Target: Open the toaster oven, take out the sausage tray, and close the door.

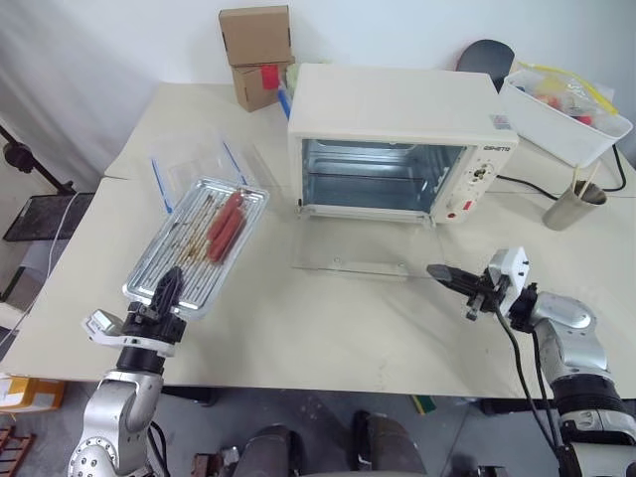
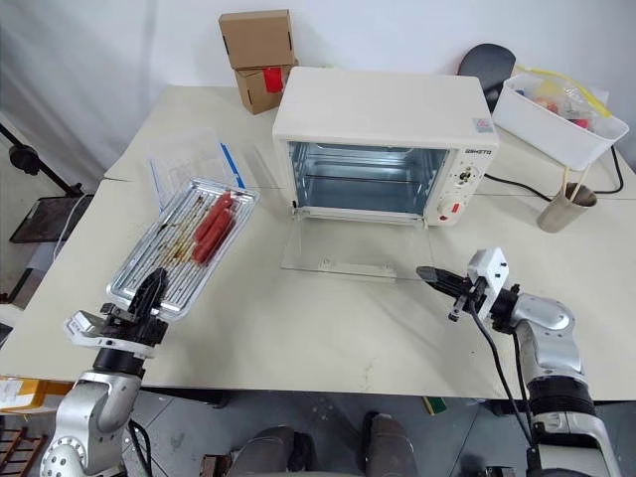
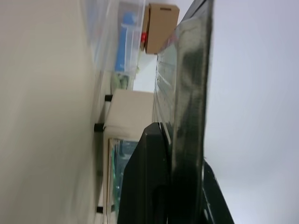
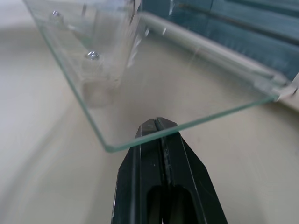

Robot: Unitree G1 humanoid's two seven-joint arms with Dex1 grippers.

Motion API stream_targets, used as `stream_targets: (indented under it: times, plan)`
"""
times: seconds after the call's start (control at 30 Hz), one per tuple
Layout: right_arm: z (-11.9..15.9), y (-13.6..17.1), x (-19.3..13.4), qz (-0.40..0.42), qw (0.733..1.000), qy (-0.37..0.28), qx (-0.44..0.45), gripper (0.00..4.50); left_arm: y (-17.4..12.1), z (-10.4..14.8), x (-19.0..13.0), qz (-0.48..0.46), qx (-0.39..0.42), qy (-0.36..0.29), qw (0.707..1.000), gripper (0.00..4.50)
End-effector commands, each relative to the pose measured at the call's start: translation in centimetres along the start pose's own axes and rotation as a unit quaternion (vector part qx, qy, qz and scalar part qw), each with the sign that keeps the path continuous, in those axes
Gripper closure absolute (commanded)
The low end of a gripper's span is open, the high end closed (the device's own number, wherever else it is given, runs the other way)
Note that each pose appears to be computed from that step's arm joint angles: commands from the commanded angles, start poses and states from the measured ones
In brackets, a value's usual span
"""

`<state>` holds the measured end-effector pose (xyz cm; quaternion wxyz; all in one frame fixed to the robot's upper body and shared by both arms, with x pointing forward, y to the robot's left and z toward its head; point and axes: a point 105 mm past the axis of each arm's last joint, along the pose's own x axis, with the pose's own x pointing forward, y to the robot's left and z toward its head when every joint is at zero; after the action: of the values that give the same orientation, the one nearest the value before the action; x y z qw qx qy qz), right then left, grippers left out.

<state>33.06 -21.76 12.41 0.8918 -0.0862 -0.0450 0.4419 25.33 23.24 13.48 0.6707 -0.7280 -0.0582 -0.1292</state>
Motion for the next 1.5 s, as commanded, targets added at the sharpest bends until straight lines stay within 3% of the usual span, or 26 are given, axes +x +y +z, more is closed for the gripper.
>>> stream_targets:
  times: [0.03,0.33,0.5,0.63,0.7,0.87,1.1,1.5]
  plan:
    - [4.0,-1.2,-0.2,-0.019,0.998,-0.060,-0.027,4.49,-1.8,-0.5,0.2,-0.026,0.014,0.007,1.000,4.50]
    - [12.4,-2.5,-1.0,-0.049,0.985,-0.160,-0.044,4.49,-1.4,-1.8,-0.1,0.006,0.033,0.040,0.999,4.50]
    - [13.5,-0.7,-1.7,-0.032,0.988,-0.133,-0.067,4.49,-1.2,-2.7,0.1,0.004,0.034,0.070,0.997,4.50]
    - [11.4,1.2,-3.2,-0.003,0.997,-0.068,-0.045,4.49,-0.8,-4.0,0.6,0.006,0.035,0.119,0.992,4.50]
    - [10.5,1.9,-4.0,0.004,0.997,-0.049,-0.057,4.13,-0.8,-4.4,0.8,0.002,0.035,0.135,0.990,4.50]
    - [7.8,4.7,-6.4,0.024,0.995,-0.005,-0.095,2.57,0.5,-6.3,1.1,0.021,0.047,0.243,0.969,4.50]
    - [5.8,9.9,-8.1,0.088,0.991,0.001,-0.098,0.19,2.0,-10.1,1.8,0.046,0.041,0.450,0.891,4.50]
    - [6.4,11.7,-9.2,0.072,0.995,0.008,-0.067,0.05,4.4,-14.1,5.8,0.081,0.040,0.572,0.815,4.50]
